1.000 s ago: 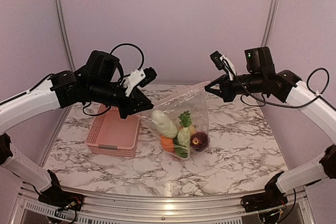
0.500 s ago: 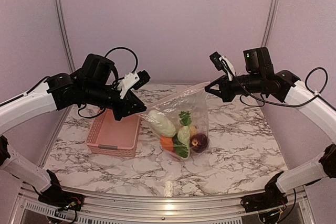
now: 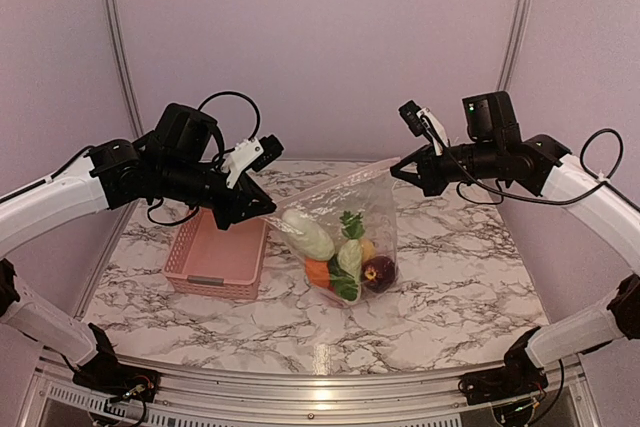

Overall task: Place the food in the zip-top bag and seal the zipper
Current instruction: Zip the zipper of the food storage bag.

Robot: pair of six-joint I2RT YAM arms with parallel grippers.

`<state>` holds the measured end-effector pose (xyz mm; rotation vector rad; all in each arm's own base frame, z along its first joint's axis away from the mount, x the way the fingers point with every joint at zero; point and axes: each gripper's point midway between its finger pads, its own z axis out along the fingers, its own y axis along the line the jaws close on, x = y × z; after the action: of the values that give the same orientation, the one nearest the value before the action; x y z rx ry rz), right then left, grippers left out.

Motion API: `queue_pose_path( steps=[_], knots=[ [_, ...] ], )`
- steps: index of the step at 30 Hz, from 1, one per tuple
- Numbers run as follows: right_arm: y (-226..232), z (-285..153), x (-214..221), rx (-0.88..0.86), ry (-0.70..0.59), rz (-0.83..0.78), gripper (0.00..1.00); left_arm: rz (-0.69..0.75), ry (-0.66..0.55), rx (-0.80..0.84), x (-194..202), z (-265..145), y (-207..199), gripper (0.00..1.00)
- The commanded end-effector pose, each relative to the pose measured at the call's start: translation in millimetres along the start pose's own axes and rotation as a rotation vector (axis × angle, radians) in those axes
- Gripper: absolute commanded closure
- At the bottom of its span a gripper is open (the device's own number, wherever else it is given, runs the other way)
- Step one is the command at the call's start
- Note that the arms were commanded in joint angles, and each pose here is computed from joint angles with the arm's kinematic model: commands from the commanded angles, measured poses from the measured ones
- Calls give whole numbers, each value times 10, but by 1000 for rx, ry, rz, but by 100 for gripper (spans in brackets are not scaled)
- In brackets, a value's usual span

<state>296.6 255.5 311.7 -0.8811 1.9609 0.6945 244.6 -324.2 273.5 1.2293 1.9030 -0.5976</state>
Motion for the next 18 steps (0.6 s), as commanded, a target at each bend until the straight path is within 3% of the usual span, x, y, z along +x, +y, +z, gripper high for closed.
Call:
queue_pose_path(
  steps=[1,11,18],
  knots=[
    [-233,-93,-140,105,-42,11,100,-21,95,-16,255,-35,46,97],
    [-282,-75,-161,127,-43,13,100,-4,84,-39,184,62,175,97],
    [-665,-33,-537,208,-149,33,100,-14,-12,-122,-222,286,694,100]
  ],
)
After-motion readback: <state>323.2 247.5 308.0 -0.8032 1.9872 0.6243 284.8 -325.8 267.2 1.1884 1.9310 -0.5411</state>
